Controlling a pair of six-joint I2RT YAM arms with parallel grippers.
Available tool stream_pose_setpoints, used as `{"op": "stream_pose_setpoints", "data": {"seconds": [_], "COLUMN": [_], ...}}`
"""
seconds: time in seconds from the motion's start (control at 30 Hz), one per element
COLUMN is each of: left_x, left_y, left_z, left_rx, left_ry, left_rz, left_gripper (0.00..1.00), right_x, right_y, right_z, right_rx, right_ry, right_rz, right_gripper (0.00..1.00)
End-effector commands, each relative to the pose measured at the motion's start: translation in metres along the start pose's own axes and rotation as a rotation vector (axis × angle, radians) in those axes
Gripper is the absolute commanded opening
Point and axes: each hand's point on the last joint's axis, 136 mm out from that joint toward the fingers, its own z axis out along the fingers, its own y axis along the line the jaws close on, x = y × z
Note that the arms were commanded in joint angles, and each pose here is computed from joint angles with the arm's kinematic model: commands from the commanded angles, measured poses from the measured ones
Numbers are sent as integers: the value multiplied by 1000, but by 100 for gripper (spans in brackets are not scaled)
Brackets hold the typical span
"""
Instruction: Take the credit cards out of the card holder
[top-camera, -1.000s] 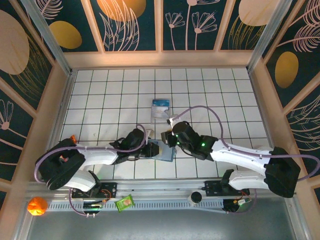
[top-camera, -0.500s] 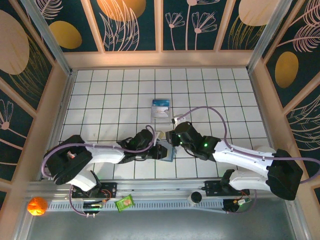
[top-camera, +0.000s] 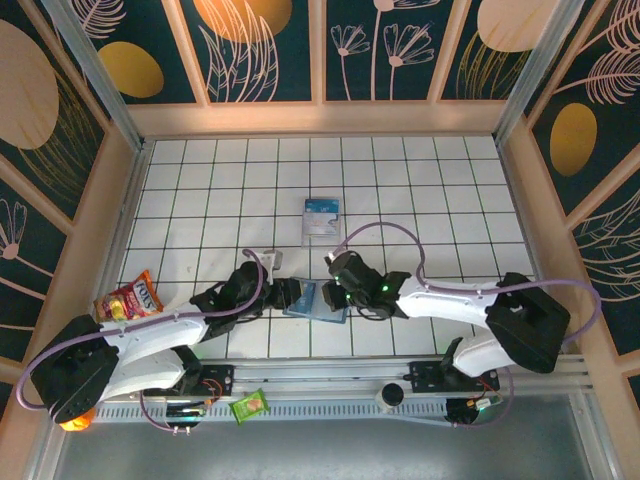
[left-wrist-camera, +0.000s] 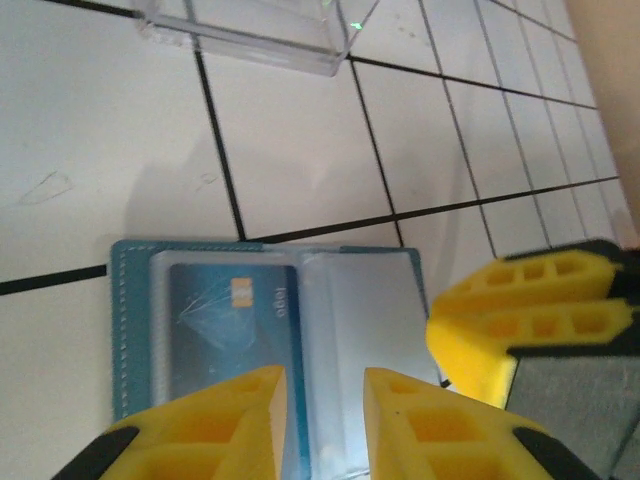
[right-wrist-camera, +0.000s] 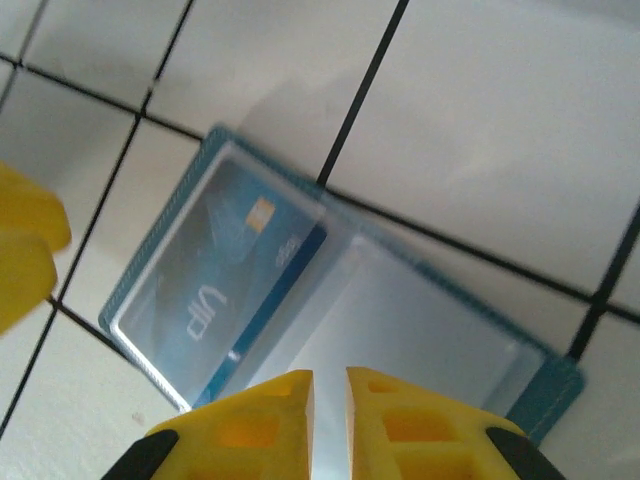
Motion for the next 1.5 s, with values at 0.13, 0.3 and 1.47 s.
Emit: {"op": "stream_pose_setpoints", "data": {"seconds": [0.13, 0.3, 1.47], "left_x": [2, 3, 8], "left_y": [17, 20, 45], "left_z": [3, 2, 0], "left_rx": [-63, -70, -168], "left_ry": [-4, -8, -17], "left_rz": [22, 29, 54], "left_gripper": [31, 35, 62], "right_x": [41, 36, -19], "right_y": [-20, -26, 12], "right_z": [14, 16, 39], "right_rx": [94, 156, -117], "right_ry": [119, 127, 124], "right_rz": [83, 62, 336], "right_gripper": [14, 14, 34]}}
